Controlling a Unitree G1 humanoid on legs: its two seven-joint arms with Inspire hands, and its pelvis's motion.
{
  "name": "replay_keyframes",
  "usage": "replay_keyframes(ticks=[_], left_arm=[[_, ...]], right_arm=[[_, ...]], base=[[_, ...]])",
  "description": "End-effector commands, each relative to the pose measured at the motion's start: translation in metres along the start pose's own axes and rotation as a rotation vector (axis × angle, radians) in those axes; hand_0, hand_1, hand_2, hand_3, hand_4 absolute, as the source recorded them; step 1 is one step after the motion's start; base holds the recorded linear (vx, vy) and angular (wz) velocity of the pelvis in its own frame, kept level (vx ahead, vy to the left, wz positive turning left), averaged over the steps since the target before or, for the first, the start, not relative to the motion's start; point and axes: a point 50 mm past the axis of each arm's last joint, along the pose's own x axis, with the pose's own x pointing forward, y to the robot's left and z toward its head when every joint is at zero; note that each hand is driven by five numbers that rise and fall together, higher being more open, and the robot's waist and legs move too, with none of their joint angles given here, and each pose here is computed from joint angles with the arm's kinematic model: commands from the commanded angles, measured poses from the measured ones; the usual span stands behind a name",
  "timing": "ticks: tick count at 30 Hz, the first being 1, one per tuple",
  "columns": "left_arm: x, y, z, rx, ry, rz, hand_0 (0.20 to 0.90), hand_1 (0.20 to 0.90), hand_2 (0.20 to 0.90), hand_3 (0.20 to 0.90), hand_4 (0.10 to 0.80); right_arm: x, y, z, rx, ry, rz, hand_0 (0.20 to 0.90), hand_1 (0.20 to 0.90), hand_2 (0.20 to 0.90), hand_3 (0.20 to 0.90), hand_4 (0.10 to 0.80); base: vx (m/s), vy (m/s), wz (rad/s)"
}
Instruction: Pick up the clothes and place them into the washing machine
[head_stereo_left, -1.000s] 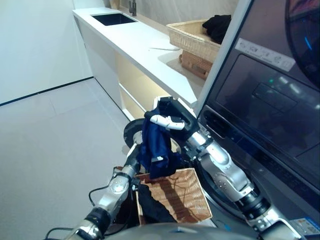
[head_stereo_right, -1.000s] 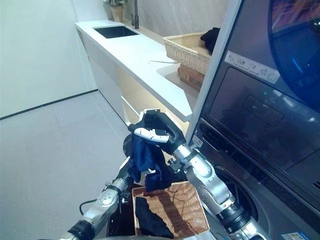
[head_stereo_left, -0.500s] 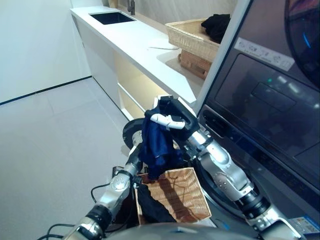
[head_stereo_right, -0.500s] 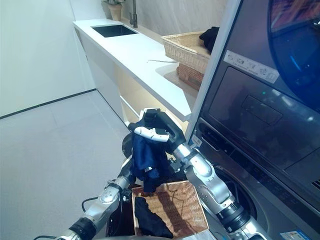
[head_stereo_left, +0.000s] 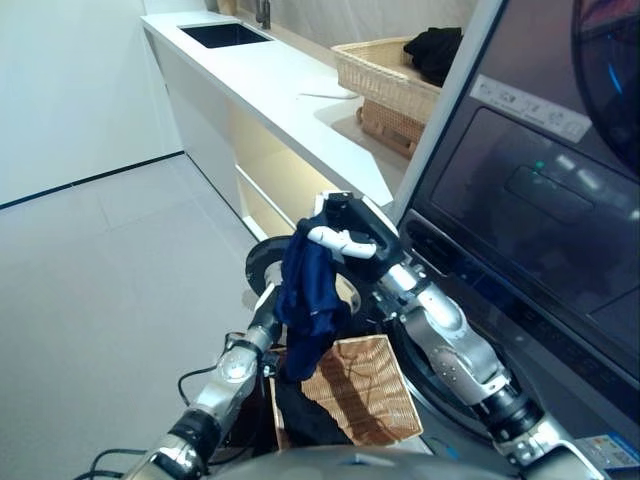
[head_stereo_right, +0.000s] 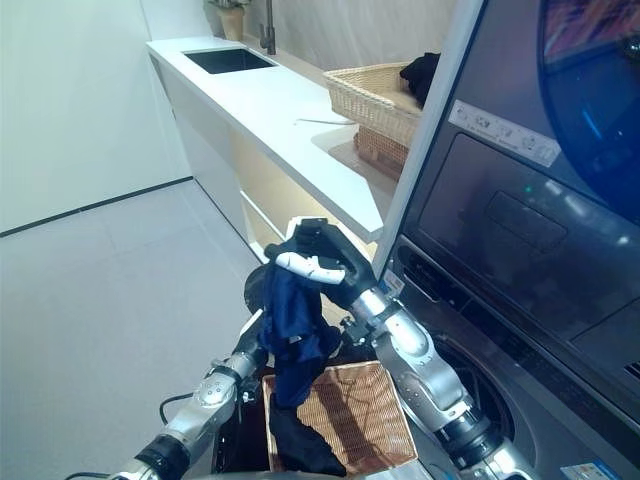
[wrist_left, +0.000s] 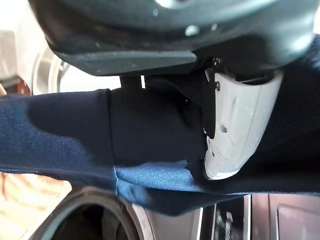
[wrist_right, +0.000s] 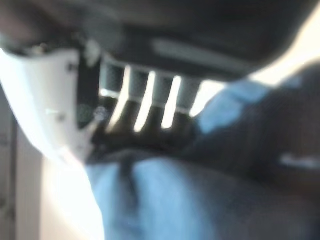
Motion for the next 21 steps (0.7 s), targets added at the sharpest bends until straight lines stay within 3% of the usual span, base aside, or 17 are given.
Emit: replay_keyframes(ticks=[1, 11, 21], left_arm=[[0.015, 0.017, 0.057, 0.041, -0.270, 0.049, 0.200, 0.200, 0.200, 0.200, 0.300], [-0.004, 0.059, 0.060, 0.055, -0.316, 0.219, 0.200, 0.200, 0.200, 0.200, 0.300], [-0.015, 0.083, 0.085, 0.065, -0.427, 0.308, 0.200, 0.200, 0.200, 0.200, 0.300]], right_arm=[[-0.002, -0.011, 0.044, -0.030, -0.290, -0.077, 0.200, 0.200, 0.200, 0.200, 0.300], [-0.035, -0.043, 0.027, -0.102, -0.247, -0.327, 0.200, 0.200, 0.200, 0.200, 0.300], [-0.049, -0.052, 0.005, -0.136, -0.134, -0.385, 0.200, 0.200, 0.200, 0.200, 0.300]], base=[[0.000, 0.000, 0.00], [0.000, 0.000, 0.00], [-0.001, -0.001, 0.01]])
